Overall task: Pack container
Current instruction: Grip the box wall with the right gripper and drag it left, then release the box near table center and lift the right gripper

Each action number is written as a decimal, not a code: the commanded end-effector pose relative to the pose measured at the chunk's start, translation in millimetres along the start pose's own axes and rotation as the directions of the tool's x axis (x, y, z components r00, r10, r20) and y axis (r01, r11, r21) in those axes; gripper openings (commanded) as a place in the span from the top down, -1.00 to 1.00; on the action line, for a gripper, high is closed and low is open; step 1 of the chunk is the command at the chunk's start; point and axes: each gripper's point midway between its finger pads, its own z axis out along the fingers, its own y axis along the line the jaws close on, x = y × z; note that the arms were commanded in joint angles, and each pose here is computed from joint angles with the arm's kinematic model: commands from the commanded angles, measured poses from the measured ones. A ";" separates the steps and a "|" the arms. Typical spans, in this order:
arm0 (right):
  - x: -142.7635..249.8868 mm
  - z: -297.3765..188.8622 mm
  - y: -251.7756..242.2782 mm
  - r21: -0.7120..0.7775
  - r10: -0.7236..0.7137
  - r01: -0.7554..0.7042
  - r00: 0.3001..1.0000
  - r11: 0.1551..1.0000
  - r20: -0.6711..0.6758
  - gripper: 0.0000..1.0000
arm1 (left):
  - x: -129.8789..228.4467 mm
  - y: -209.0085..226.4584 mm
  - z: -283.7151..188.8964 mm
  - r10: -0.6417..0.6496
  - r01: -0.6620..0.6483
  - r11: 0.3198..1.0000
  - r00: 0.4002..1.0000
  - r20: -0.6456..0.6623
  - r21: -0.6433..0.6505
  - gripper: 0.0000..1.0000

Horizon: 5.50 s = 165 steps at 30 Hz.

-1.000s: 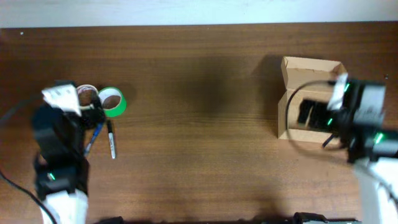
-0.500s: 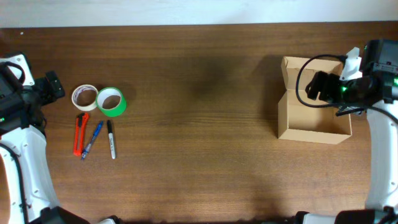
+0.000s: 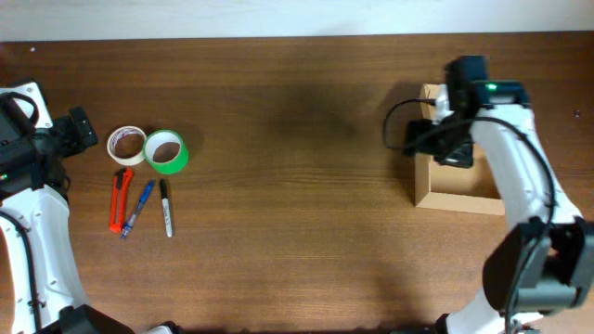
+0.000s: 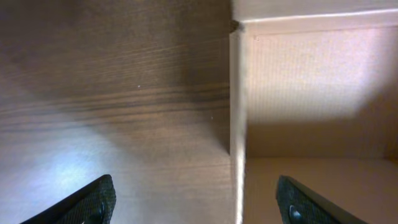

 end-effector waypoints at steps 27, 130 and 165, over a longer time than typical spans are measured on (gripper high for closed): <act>-15.0 52.9 -19.5 0.148 0.096 -0.092 0.995 0.985 -0.019 0.92 | -5.6 2.8 -1.0 0.017 -0.017 1.000 1.000 0.009 -0.006 -1.00; 29.7 58.3 341.9 -0.134 -0.063 0.093 0.974 0.987 0.217 0.65 | -5.6 2.8 -1.0 0.017 -0.017 1.000 1.000 0.009 -0.006 -0.99; -81.4 -99.7 133.9 0.235 -0.062 -0.023 0.937 0.972 0.345 0.69 | -5.6 2.8 -1.0 0.018 -0.017 1.000 1.000 0.009 -0.006 -0.99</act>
